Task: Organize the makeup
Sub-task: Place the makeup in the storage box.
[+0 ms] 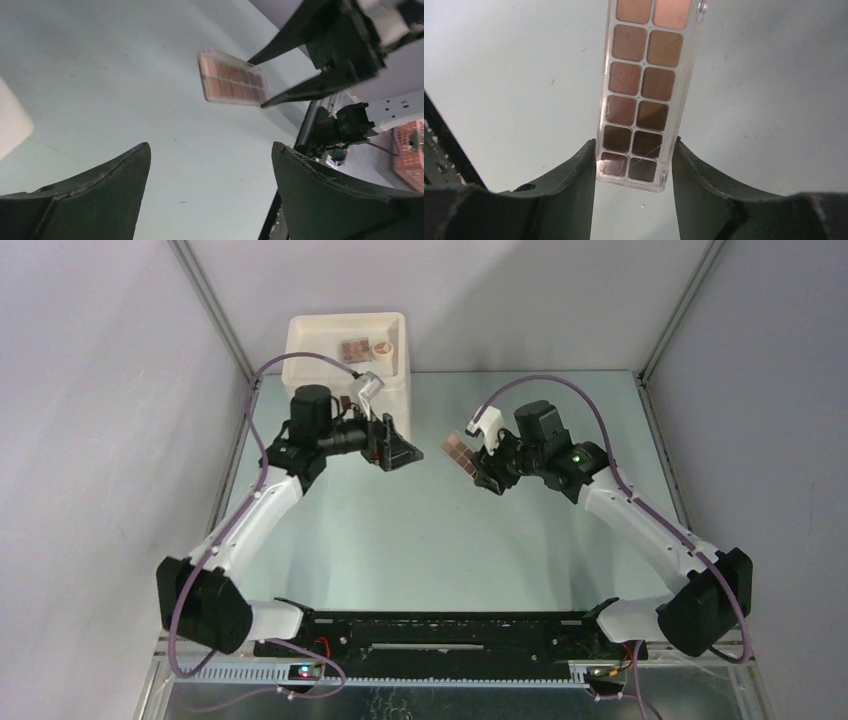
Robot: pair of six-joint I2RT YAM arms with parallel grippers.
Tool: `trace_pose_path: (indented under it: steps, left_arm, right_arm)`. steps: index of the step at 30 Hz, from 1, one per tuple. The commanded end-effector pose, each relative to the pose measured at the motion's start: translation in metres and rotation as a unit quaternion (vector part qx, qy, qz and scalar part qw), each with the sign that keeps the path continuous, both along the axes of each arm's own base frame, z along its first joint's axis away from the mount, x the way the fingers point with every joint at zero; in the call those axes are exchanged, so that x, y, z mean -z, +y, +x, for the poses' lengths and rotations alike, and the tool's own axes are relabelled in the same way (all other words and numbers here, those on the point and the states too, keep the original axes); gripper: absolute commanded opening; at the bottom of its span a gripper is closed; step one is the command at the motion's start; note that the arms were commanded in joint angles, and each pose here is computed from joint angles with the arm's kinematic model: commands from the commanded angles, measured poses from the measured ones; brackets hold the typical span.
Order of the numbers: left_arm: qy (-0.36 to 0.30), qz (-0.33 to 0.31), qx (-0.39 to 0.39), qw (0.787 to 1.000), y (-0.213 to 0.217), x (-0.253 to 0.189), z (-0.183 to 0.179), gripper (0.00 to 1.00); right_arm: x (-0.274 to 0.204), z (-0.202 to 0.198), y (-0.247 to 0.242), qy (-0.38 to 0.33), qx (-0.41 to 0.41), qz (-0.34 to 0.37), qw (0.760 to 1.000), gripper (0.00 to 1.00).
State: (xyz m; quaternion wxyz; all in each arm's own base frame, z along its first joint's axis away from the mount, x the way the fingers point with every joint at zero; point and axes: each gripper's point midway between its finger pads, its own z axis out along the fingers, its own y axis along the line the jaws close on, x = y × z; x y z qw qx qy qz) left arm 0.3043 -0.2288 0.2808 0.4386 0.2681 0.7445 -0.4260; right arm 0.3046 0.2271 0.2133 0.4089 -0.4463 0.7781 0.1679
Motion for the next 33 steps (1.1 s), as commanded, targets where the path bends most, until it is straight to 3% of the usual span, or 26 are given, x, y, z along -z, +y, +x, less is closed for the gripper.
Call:
trace_pose_path:
  steps: [1, 13, 33]
  left_arm:
    - [0.015, -0.024, 0.038, 0.999, -0.023, -0.027, 0.001, 0.93]
    - [0.073, -0.023, 0.118, 0.990, -0.063, -0.017, -0.014, 0.89]
    - [0.153, -0.037, 0.184, 0.970, -0.091, 0.001, -0.027, 0.46]
  right_arm:
    - [-0.026, -0.018, 0.012, -0.050, -0.066, 0.016, 0.996, 0.01]
    - [-0.029, -0.048, 0.017, -0.070, -0.116, 0.013, 0.991, 0.00]
    - [-0.031, -0.057, 0.016, -0.088, -0.132, 0.016, 0.987, 0.00]
